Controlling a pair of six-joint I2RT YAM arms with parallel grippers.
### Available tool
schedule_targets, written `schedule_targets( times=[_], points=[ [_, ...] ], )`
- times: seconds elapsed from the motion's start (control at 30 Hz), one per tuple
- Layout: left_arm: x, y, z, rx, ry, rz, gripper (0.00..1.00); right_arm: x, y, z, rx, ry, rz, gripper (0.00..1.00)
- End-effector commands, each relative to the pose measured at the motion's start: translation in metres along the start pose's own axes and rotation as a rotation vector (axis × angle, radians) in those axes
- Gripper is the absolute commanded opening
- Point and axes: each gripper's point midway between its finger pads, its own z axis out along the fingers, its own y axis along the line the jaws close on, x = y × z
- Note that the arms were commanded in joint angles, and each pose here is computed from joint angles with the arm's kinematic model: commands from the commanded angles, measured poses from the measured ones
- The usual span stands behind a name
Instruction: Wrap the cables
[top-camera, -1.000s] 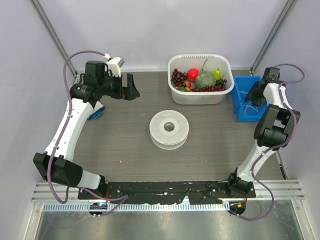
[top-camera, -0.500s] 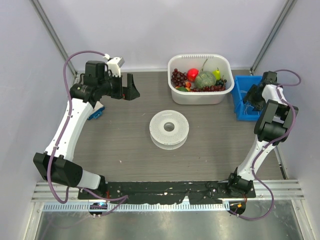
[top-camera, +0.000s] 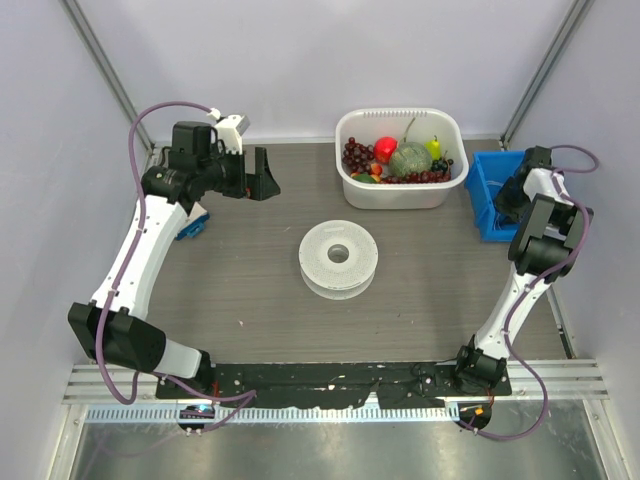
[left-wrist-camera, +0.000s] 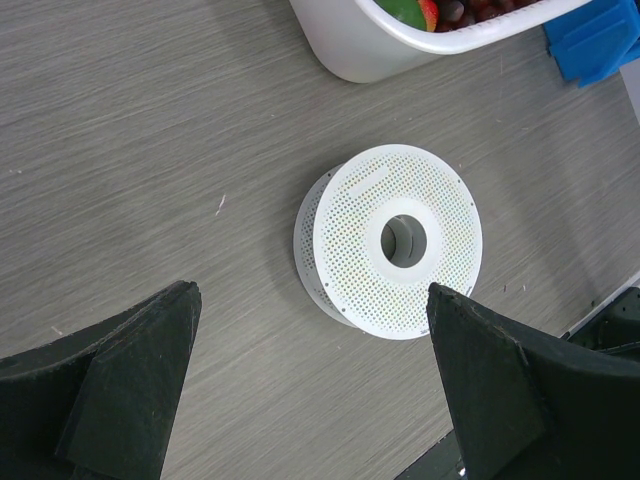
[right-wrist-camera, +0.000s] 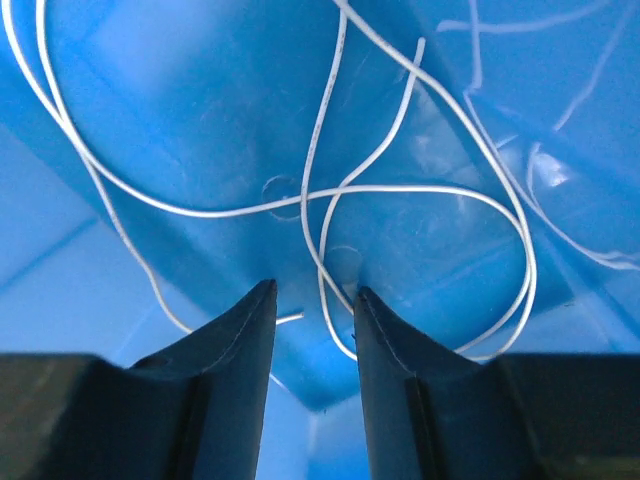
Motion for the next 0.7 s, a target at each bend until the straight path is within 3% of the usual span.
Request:
schedule_targets(
  times=[0.0,0.17,0.33,0.67],
  points=[
    [-0.016,-0.005,-0.005,0.016,-0.052,0.02,1.0,0.031,-0.003,0.011,-0.006,0.13,0.002,0.4],
    [-0.018,-0.005,-0.005,0.015,-0.054,0.017,1.0,0.038,-0.004,0.016,0.013,0.144,-0.027,0.24],
    [-0.018,-0.005,-0.005,0.016,-0.055,0.017,1.0,0.032,-0.005,0.013,0.025,0.147,-0.036,0.01],
    [-0.019,-0.007,-0.006,0.026,-0.059,0.017,1.0,-0.013,0.012,-0.042,-0.049,-0.031,-0.067,0.01]
  ],
)
